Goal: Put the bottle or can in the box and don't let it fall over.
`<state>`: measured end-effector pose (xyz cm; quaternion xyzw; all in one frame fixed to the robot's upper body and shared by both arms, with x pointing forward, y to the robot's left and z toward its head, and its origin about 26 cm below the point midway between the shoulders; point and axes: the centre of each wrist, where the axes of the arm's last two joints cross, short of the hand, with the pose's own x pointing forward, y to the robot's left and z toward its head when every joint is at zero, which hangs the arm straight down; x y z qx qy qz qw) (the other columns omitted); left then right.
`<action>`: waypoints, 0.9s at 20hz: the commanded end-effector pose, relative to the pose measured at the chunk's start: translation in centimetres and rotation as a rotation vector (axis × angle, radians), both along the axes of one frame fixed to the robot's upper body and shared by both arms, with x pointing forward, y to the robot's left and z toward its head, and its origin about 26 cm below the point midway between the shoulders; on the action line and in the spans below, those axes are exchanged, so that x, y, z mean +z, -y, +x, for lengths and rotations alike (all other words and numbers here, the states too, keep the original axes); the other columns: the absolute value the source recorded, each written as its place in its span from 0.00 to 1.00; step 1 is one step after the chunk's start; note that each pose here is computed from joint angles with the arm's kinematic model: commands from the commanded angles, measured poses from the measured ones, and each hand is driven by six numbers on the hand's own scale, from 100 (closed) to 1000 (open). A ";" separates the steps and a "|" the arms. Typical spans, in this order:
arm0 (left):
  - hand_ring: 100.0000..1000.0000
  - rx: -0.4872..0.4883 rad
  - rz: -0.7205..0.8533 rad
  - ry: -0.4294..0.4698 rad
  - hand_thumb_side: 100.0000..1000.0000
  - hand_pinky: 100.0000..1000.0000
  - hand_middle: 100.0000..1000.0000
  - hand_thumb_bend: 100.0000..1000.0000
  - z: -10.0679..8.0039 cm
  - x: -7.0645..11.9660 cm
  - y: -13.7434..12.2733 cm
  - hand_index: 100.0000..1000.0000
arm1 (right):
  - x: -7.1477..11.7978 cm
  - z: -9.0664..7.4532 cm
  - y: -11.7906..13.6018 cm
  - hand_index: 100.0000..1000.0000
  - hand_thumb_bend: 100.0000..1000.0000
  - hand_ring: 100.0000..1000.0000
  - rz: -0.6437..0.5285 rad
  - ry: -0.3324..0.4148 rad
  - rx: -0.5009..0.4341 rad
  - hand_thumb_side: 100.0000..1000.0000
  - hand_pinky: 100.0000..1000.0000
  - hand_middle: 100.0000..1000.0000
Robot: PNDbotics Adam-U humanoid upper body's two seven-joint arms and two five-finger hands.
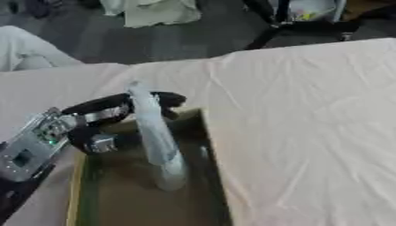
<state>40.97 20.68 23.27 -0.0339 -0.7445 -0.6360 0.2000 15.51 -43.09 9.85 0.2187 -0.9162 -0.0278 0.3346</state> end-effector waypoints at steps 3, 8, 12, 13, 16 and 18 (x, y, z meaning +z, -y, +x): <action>1.00 -0.232 0.277 0.183 0.82 1.00 1.00 0.00 0.5 -0.8 -0.5 0.89 | 0.4 0.0 -0.2 0.92 0.00 0.75 -0.082 0.091 -0.001 0.60 0.96 0.82; 1.00 -0.256 0.228 0.194 0.89 1.00 1.00 0.16 -0.4 -0.2 -0.5 0.89 | 0.1 -0.1 -0.3 0.92 0.00 0.75 -0.081 0.086 -0.013 0.60 0.96 0.82; 1.00 -0.276 0.162 0.247 0.86 1.00 1.00 0.16 -1.9 2.0 -1.0 0.89 | -0.1 -0.4 -0.3 0.92 0.00 0.75 -0.079 0.080 -0.023 0.60 0.96 0.82; 1.00 -0.278 0.148 0.257 0.86 1.00 1.00 0.15 -2.3 2.5 -1.3 0.89 | -0.1 -0.4 -0.3 0.92 0.00 0.75 -0.078 0.080 -0.026 0.60 0.96 0.82; 1.00 -0.276 0.116 0.263 0.84 1.00 1.00 0.11 -3.6 3.5 -2.0 0.89 | -0.3 -0.6 -0.3 0.92 0.00 0.75 -0.077 0.077 -0.033 0.60 0.96 0.82; 1.00 -0.271 0.099 0.255 0.84 1.00 1.00 0.08 -4.3 3.9 -2.7 0.89 | -0.4 -0.7 -0.3 0.92 0.00 0.75 -0.076 0.075 -0.037 0.60 0.96 0.82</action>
